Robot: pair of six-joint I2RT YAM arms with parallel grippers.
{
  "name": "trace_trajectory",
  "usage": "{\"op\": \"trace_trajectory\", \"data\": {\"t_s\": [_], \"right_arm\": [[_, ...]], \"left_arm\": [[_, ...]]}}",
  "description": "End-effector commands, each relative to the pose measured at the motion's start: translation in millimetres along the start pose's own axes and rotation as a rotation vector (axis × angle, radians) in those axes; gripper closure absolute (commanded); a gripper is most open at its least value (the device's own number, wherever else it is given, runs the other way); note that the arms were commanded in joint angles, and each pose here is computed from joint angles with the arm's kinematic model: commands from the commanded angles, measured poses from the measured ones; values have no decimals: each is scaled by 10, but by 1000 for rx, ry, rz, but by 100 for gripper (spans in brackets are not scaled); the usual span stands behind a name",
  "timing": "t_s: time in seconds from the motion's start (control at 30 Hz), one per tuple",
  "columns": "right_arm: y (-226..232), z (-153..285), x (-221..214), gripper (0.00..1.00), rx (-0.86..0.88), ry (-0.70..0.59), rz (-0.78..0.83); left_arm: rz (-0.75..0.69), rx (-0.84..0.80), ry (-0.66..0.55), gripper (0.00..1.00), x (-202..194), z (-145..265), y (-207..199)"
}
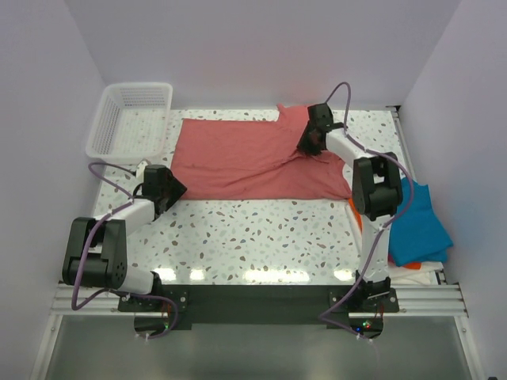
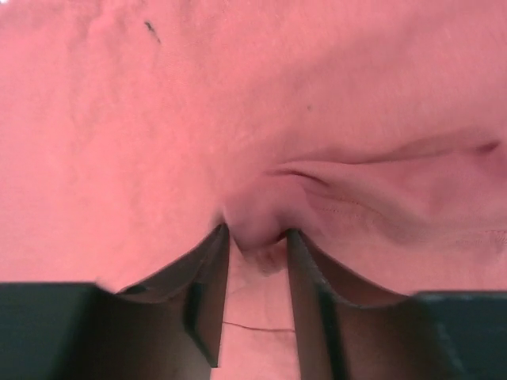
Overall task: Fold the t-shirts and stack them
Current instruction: Fold the tshirt
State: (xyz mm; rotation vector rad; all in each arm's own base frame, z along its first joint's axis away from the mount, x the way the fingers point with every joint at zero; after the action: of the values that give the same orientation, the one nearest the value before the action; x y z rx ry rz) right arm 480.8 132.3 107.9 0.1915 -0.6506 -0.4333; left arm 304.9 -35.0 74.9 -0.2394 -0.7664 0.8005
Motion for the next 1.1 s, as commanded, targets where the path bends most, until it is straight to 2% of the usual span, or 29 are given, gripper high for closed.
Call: {"op": "trace_trajectory", "data": {"t_s": [0.0, 0.03, 0.07, 0.2, 0.4, 0.6, 0.7, 0.73, 0.77, 0.93, 1.07], "right_arm": [[18, -59, 56, 59, -35, 20, 80], [31, -46, 88, 54, -35, 12, 87], [11, -41, 87, 41, -44, 12, 103], [-61, 95, 197, 25, -102, -37, 137], [-119, 400, 268, 23, -104, -111, 134], [-265, 551, 80, 31, -93, -131, 91], [-323, 486, -57, 49, -83, -107, 81], [-310, 458, -75, 60, -82, -99, 83], [-320, 378, -124, 64, -91, -77, 87], [-207, 190, -140, 71, -75, -42, 96], [-132, 71, -135, 71, -74, -30, 105]], "left_arm": [[3, -23, -54, 38, 88, -6, -65], [2, -24, -59, 38, 101, 0, -72], [2, -24, -57, 38, 96, 3, -68], [6, -29, -55, 38, 96, 5, -79], [13, -38, -69, 38, 138, 36, -114], [19, -48, -69, 38, 163, 46, -159], [19, -47, -68, 38, 163, 43, -160], [18, -46, -68, 38, 160, 37, -157], [21, -46, -65, 38, 158, 34, -155], [21, -45, -59, 38, 148, 22, -159], [20, -37, -52, 38, 134, 0, -148]]}}
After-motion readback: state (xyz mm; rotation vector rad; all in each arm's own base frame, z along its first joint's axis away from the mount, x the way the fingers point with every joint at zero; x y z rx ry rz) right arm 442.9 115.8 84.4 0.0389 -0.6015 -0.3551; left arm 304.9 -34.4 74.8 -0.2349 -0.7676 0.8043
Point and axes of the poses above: each gripper's point midway between its finger pads, its own z axis back along the fingers, its own y axis along the line the jaws close on, x = y × z, the point moved 6 cm from there along z, back along the fingers
